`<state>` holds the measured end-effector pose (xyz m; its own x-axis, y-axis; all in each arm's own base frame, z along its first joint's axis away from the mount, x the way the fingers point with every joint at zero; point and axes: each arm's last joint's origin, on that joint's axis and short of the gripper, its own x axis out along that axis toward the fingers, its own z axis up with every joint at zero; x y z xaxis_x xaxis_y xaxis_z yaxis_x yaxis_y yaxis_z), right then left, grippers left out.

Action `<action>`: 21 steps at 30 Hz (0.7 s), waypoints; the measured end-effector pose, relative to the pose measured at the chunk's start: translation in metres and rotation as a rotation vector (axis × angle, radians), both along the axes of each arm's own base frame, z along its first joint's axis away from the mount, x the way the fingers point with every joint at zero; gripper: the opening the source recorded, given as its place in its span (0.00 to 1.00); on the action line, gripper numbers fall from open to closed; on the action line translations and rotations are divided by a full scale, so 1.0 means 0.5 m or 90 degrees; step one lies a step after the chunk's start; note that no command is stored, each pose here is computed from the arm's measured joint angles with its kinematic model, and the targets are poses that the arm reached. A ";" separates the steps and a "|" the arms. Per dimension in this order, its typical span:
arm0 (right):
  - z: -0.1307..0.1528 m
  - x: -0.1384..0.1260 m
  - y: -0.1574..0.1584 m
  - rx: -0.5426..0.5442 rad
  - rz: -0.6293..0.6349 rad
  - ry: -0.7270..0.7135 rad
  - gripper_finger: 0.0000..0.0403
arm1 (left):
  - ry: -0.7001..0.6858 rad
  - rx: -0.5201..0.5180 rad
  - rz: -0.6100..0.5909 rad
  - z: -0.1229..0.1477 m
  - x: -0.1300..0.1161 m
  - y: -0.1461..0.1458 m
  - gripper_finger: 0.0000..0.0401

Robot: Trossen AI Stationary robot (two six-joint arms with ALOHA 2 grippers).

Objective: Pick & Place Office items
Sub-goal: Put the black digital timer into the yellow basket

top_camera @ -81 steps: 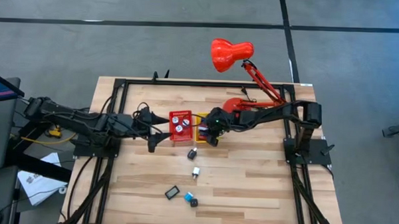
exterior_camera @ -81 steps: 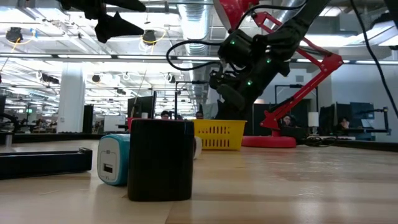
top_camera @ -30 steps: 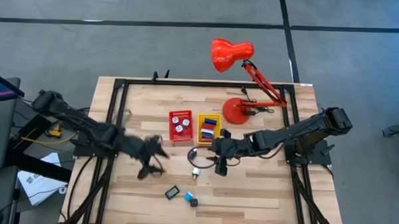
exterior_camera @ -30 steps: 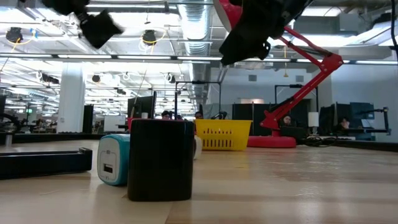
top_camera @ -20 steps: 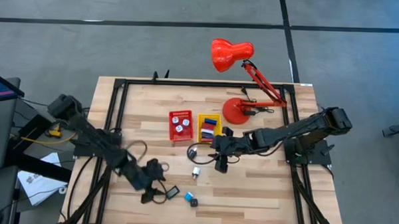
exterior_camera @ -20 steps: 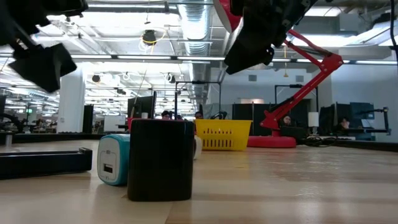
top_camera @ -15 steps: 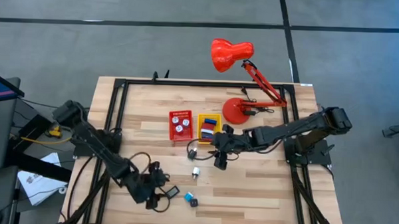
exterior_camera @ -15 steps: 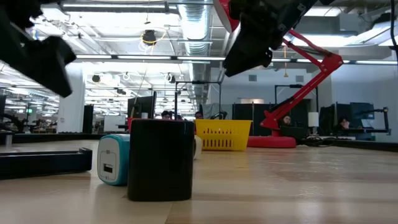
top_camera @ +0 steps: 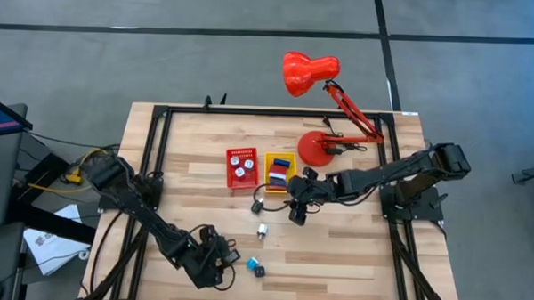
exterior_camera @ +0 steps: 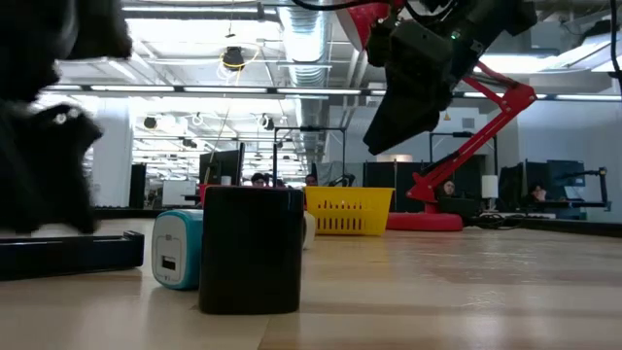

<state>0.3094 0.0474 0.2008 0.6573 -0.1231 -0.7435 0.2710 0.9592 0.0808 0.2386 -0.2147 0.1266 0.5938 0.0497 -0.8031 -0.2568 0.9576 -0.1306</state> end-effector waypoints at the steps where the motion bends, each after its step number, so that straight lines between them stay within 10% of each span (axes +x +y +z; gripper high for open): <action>1: -0.001 0.000 0.000 0.000 0.000 -0.002 0.43 | 0.017 -0.014 -0.002 -0.005 -0.001 -0.002 0.71; 12: -0.006 -0.001 -0.003 0.000 -0.003 -0.002 0.43 | 0.054 0.021 -0.003 -0.012 -0.004 0.012 0.68; 21: -0.001 0.005 -0.012 0.004 -0.013 -0.027 0.43 | 0.035 0.203 -0.221 -0.010 0.005 0.014 0.58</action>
<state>0.3122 0.0415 0.2004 0.6851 -0.1316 -0.7164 0.2866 0.9529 0.0991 0.2409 -0.2076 0.1219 0.5761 0.1041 -0.8107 0.0878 0.9782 0.1880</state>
